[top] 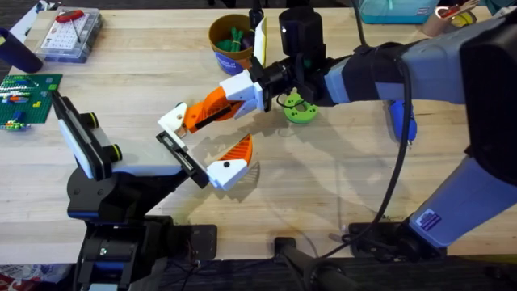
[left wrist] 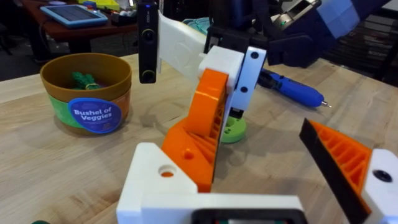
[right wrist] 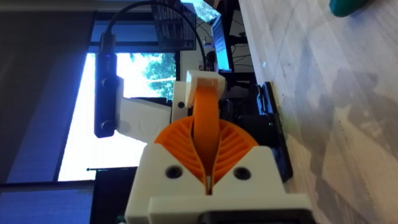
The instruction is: Pick up the gripper from the table and insert it into the empty holder that is missing its gripper. Then pick up a screw, insert it into the mounting hole, and use the screwdriver to tighten it. Finally, clean up the table by picking up the vegetable and placing it into the bucket.
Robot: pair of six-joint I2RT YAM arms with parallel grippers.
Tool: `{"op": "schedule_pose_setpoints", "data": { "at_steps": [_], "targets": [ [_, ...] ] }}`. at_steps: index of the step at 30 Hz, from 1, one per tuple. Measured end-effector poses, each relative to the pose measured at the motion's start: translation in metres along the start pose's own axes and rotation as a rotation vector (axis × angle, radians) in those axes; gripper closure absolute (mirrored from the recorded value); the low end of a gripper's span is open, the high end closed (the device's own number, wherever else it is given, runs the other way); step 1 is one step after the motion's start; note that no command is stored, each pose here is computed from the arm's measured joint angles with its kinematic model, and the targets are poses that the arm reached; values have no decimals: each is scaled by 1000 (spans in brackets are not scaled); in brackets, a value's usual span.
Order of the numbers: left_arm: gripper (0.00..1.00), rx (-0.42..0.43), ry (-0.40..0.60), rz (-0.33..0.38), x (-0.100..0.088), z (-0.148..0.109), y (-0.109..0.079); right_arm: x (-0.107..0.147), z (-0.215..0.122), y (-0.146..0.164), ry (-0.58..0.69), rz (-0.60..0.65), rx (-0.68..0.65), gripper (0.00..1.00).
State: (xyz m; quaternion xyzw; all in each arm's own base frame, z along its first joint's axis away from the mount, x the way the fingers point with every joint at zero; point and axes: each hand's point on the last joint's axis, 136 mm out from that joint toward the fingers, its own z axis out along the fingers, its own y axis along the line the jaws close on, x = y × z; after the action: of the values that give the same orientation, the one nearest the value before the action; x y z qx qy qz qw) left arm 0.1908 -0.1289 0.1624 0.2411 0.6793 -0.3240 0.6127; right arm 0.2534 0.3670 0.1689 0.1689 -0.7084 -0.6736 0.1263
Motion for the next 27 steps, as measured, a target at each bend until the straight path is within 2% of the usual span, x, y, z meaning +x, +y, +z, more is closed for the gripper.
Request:
{"op": "schedule_pose_setpoints", "data": {
  "at_steps": [3, 10, 16, 27],
  "targets": [
    [10, -25, -1, -9, -1, 0, 4, 0, -3, 0, 1, 12, -3, 984],
    [10, 6, 5, -17, 0, 0, -1, 3, -5, 1, 17, 59, -10, 984],
    [10, 11, 5, -12, 0, -1, -2, 3, -5, 4, 22, 37, -17, 984],
    [10, 42, 11, -11, 1, -1, -7, 6, -4, 5, 45, 82, -24, 984]
  ]
}}
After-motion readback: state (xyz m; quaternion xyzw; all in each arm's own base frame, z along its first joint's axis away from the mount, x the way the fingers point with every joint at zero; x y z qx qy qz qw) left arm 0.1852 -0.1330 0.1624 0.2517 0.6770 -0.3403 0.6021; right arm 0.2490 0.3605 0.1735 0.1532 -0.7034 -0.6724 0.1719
